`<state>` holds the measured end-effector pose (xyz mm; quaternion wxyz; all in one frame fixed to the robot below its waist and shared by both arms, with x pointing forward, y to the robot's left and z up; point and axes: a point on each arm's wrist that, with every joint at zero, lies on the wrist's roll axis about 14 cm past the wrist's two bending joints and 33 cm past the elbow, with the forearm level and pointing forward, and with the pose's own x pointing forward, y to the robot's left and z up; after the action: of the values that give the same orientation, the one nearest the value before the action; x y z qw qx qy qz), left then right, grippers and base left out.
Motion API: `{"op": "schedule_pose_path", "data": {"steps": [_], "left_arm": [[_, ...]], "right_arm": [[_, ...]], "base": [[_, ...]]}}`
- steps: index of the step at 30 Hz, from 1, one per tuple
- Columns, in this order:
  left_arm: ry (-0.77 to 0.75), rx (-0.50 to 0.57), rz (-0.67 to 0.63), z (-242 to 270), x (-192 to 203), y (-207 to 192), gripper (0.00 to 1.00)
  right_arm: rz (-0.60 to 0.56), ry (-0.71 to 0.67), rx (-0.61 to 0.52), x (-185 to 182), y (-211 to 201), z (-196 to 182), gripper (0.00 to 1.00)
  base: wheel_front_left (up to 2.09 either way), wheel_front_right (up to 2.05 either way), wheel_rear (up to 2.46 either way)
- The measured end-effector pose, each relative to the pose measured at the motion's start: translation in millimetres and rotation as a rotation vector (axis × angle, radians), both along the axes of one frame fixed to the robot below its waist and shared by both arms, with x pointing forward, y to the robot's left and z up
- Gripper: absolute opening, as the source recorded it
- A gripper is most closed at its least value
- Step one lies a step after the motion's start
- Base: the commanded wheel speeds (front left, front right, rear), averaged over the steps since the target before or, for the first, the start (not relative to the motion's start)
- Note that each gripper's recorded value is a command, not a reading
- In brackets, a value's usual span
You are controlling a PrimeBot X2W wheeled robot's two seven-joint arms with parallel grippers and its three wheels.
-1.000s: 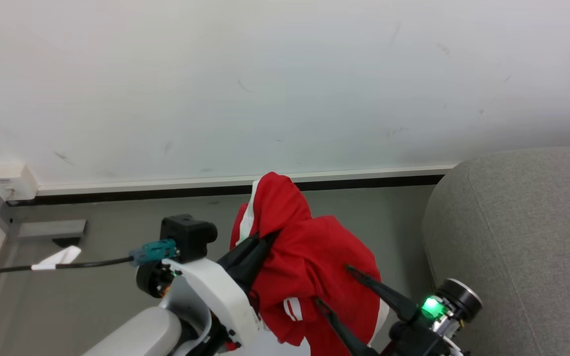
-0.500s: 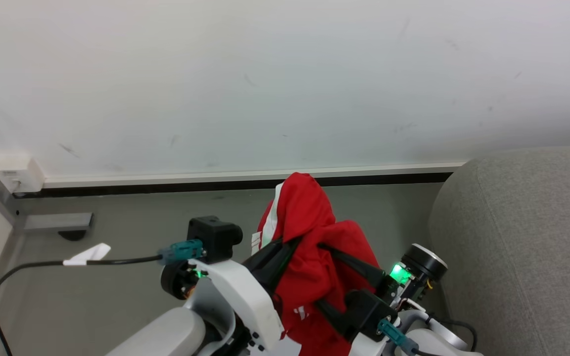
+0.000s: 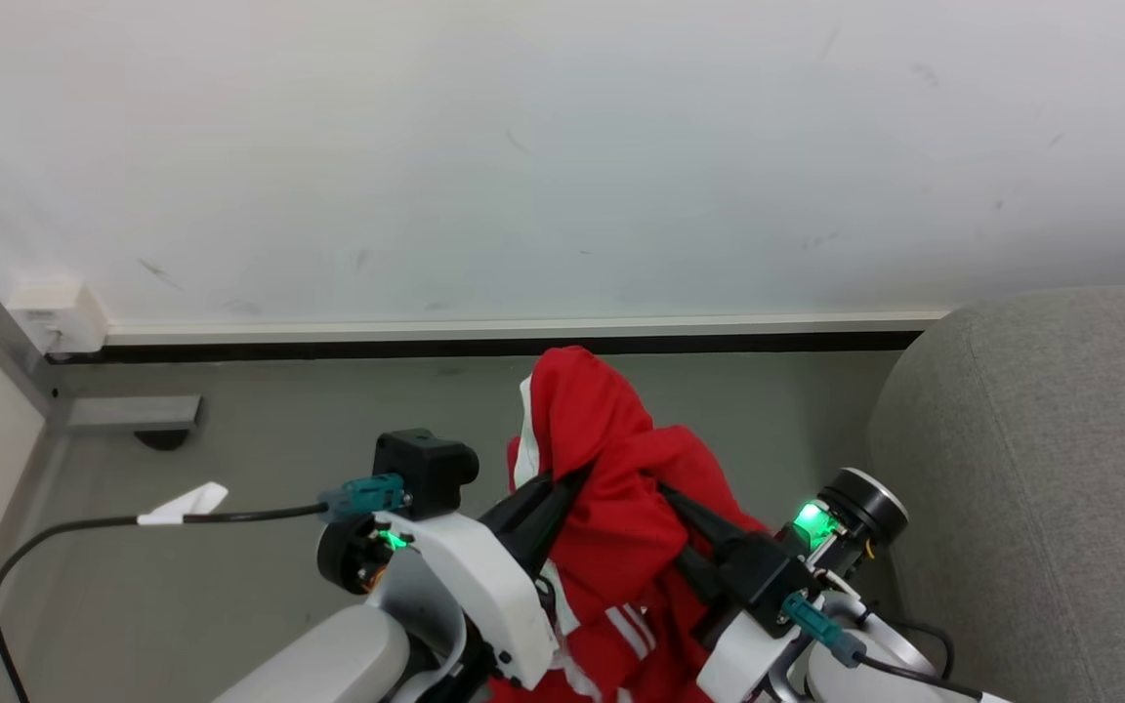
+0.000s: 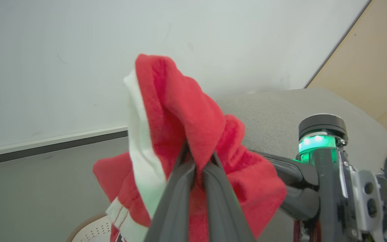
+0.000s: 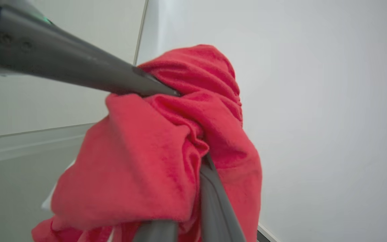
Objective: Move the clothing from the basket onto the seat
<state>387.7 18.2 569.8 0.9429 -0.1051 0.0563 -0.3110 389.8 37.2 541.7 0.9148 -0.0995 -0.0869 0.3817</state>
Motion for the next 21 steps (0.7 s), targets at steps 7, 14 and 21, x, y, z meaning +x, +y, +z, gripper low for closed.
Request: {"op": "schedule_pose_path", "data": {"steps": [7, 14, 21], "left_arm": [[-0.006, -0.009, 0.027, -2.4, 1.4, 5.9, 0.76], [-0.020, -0.014, 0.063, -3.0, 0.0, 14.4, 1.00], [-0.089, 0.002, 0.105, -2.0, -2.8, 28.4, 1.00]], "right_arm": [[-0.021, 0.014, 0.024, 5.3, -4.2, 0.3, 0.00], [-0.029, 0.018, 0.030, 6.7, -5.1, 1.1, 0.00], [-0.045, 0.017, 0.038, 10.2, -8.3, 3.4, 0.00]], "base": [[0.00, 0.00, 0.00], [0.00, 0.00, 0.00], [0.00, 0.00, 0.00]]}}
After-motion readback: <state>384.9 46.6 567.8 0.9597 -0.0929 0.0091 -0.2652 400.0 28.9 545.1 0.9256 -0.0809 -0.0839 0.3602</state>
